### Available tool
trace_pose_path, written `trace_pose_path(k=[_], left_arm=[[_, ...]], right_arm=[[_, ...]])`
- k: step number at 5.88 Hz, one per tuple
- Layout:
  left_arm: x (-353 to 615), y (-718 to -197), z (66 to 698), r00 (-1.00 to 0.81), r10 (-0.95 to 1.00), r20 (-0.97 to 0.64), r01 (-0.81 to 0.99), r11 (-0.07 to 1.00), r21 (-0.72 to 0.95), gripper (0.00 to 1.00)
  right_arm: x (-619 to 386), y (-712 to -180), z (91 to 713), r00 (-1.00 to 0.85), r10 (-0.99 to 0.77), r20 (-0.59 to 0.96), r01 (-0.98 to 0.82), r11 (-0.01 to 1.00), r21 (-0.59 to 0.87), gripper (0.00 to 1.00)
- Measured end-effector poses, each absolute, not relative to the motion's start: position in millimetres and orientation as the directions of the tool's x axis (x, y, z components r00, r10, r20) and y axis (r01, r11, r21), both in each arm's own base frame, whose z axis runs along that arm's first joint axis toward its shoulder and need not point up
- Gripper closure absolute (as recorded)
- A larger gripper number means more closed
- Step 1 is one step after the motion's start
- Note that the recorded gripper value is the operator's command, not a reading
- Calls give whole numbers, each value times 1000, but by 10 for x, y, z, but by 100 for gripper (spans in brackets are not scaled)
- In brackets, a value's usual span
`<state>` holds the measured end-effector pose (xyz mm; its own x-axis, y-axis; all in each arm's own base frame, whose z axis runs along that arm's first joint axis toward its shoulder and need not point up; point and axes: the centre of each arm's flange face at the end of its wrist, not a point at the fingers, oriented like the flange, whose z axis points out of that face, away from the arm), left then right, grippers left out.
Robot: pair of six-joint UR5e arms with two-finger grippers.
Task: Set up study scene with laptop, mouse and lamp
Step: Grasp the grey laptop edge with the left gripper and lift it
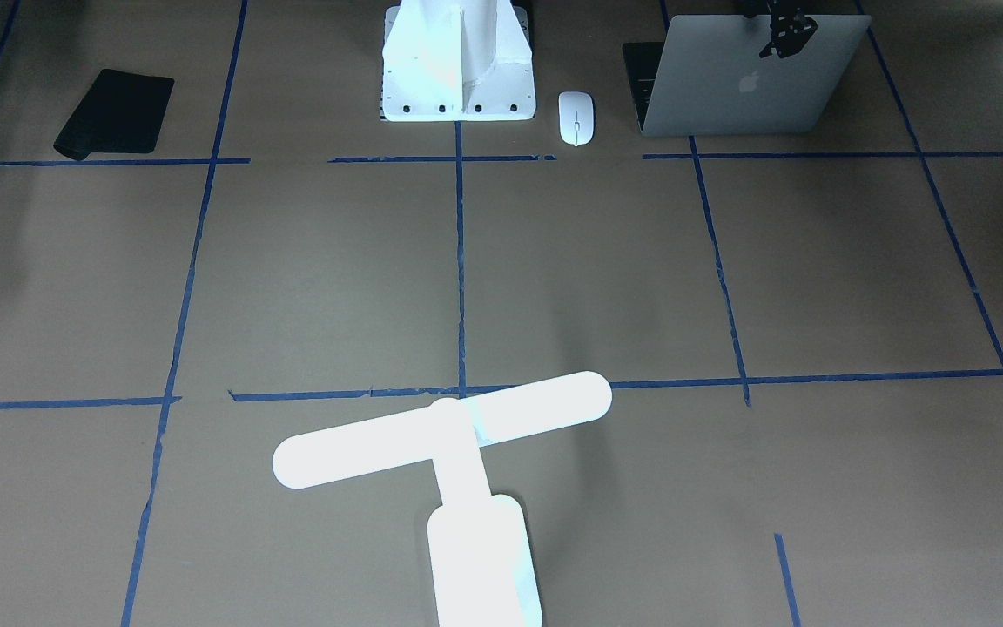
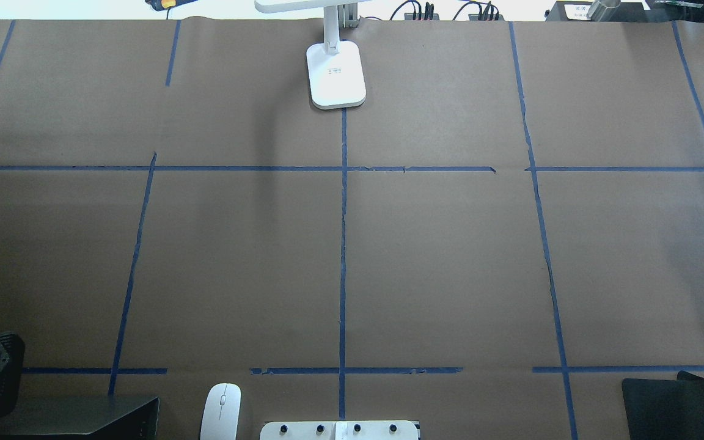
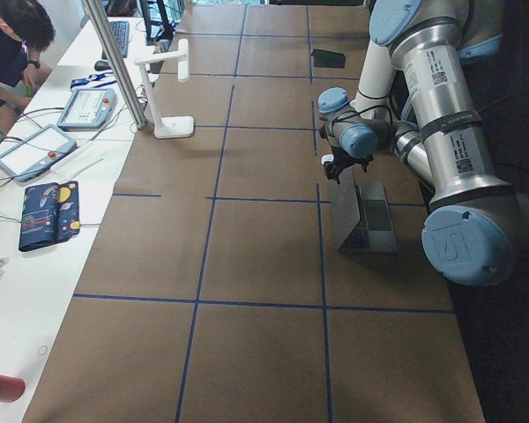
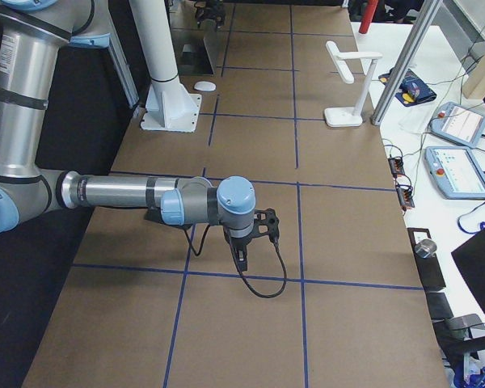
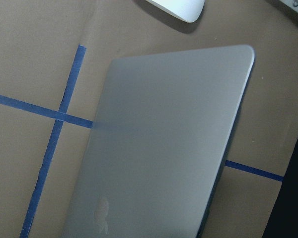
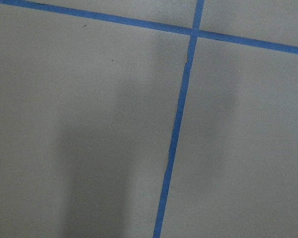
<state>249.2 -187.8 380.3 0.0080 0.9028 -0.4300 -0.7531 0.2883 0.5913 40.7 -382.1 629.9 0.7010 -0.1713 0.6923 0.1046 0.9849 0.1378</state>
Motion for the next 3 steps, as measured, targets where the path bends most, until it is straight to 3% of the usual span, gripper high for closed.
trace_pose_path(k=[2,3], left_arm=[[2612,-1903,3936,24,905,-425,-768,289,572,8],[2655,-1911,3995,27,904,-427,-774,290,563,32]], right_arm=[[406,-3847,6283,701,-173,692,104,985,141,0],[406,-3853,6280,701,-173,692,104,984,141,0]])
